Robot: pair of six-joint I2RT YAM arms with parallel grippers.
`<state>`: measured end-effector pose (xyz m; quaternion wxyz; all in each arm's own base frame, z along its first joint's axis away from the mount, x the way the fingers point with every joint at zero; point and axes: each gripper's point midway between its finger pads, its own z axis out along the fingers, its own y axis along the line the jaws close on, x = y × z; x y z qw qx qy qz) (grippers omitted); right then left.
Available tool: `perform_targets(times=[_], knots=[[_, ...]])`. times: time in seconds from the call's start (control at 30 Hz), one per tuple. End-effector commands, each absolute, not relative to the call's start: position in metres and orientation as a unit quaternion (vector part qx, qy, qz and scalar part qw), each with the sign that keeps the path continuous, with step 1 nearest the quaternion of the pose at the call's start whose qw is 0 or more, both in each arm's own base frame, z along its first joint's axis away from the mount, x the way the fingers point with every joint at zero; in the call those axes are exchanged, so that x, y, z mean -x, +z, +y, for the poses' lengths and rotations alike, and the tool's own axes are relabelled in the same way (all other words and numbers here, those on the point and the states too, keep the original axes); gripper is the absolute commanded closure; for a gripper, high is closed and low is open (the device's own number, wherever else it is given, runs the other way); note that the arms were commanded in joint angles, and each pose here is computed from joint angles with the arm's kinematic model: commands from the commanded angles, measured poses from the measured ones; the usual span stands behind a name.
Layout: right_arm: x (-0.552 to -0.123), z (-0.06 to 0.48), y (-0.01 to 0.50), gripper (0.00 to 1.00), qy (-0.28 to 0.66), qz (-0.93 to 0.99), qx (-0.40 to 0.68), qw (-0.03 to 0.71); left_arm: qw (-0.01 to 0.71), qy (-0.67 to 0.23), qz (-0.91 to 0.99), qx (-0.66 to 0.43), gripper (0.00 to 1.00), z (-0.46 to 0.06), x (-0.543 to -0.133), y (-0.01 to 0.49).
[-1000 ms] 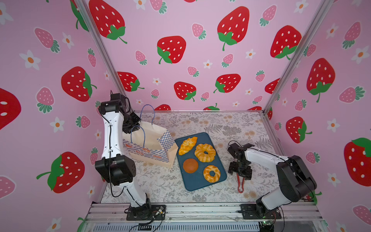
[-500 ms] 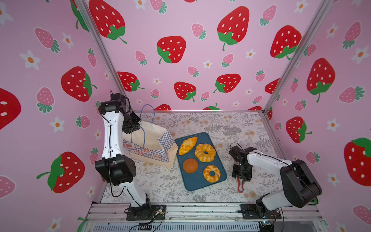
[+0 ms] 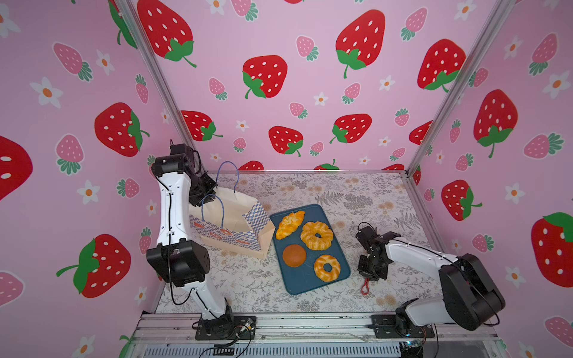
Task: Pack bread into a paper bag
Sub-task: Pick up the clamp from the center of the board, then pick up the fake bread from the plate.
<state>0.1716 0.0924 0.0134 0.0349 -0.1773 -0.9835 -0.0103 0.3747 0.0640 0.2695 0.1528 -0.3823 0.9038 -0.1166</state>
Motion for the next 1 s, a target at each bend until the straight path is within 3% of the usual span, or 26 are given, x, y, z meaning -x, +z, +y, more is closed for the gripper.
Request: perform_targets(times=[0.0,0.23,0.6,0.77,0.97], knots=[[-0.174,0.095,0.009,0.98,-0.009,-0.987,0.158,0.037,0.161,-0.111,0.901,0.387,0.87,0.064,-0.362,0.283],[-0.17,0.104,0.066,1.0,0.0,-0.993,0.101,0.057,0.161,-0.113,0.901,0.386,0.87,0.064,-0.362,0.284],[-0.124,0.179,0.149,1.0,-0.125,-0.976,-0.004,0.176,0.16,-0.123,0.9,0.386,0.87,0.061,-0.364,0.284],[-0.109,0.183,0.153,1.0,-0.074,-0.974,-0.064,0.203,0.158,-0.123,0.9,0.386,0.87,0.06,-0.363,0.283],[-0.119,0.187,0.17,0.99,-0.038,-0.976,-0.121,0.177,0.156,-0.122,0.902,0.385,0.87,0.06,-0.36,0.281]])
